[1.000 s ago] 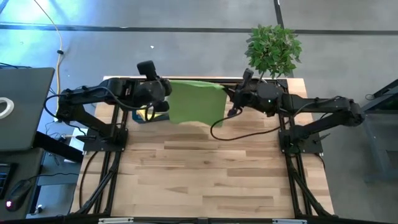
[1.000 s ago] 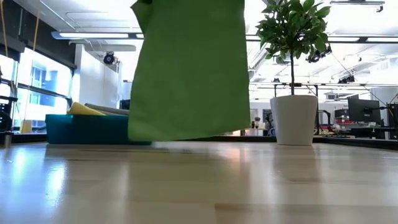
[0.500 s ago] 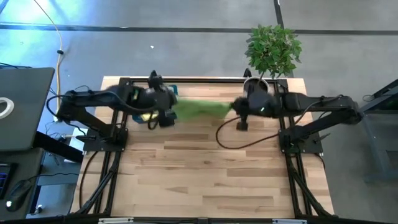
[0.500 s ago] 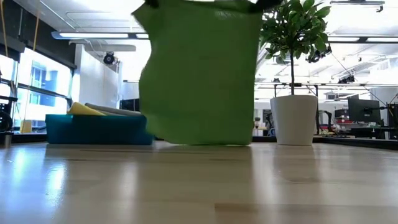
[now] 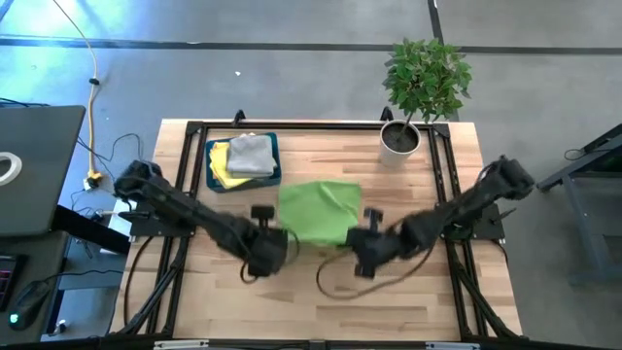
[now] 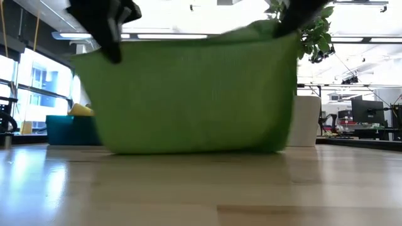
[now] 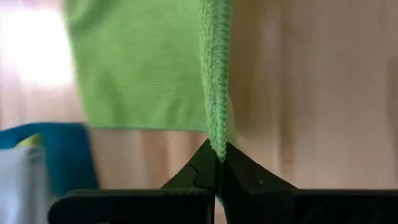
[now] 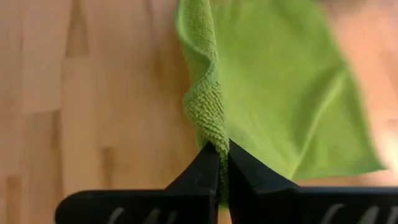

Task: Fold microfiber towels
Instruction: Fold the green microfiber cloth

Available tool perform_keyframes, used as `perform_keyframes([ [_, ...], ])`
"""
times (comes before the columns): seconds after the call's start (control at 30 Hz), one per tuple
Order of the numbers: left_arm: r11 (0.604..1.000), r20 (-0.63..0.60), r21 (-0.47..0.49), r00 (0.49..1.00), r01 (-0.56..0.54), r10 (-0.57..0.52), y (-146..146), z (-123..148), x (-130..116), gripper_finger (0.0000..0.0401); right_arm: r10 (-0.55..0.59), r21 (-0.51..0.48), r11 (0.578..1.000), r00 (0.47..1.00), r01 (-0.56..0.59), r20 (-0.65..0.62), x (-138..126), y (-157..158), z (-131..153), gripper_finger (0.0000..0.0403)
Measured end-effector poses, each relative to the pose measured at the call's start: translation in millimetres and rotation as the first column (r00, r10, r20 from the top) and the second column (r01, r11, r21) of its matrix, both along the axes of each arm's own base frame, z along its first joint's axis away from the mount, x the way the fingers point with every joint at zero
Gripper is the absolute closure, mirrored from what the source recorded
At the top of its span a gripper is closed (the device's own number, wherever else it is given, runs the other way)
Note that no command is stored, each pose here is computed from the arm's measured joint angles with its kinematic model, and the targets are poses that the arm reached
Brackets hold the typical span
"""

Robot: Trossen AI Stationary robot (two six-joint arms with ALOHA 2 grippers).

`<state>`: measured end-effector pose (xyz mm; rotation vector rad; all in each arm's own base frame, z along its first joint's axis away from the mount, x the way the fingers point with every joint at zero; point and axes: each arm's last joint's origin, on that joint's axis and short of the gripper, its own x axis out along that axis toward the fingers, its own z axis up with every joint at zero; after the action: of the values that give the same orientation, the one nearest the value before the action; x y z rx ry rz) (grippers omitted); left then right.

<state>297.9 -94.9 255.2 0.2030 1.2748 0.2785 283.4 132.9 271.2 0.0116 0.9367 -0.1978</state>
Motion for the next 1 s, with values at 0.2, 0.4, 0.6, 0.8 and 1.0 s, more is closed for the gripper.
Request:
perform_keyframes([
  [0.2,0.981,-0.063,-0.131,0.987,0.140,-0.149,-37.3,-29.3,10.1,0.0401,-0.108,0.105,0.988,0.993,0.112,-0.046,13.6,46.8,-53.1,0.0403],
  [0.4,0.944,-0.078,-0.289,0.978,0.162,-0.192,-43.4,-33.8,13.8,0.0401,-0.088,0.285,0.954,0.996,0.091,-0.025,23.2,81.5,-79.2,0.0403],
  [0.6,0.840,-0.109,-0.520,0.963,0.155,-0.246,-43.0,-33.9,16.3,0.0401,-0.083,0.373,0.926,0.996,0.061,0.042,29.7,94.0,-81.2,0.0403],
  [0.8,0.769,-0.013,-0.570,0.933,0.289,-0.360,-57.0,-31.6,18.8,0.0401,-0.069,0.490,0.872,0.995,0.023,0.078,30.7,106.9,-76.5,0.0403],
  [1.0,0.879,-0.065,-0.389,0.943,0.277,-0.326,-46.6,-34.0,16.4,0.0401,-0.152,0.410,0.899,0.987,0.155,-0.040,21.8,98.0,-87.3,0.0403],
])
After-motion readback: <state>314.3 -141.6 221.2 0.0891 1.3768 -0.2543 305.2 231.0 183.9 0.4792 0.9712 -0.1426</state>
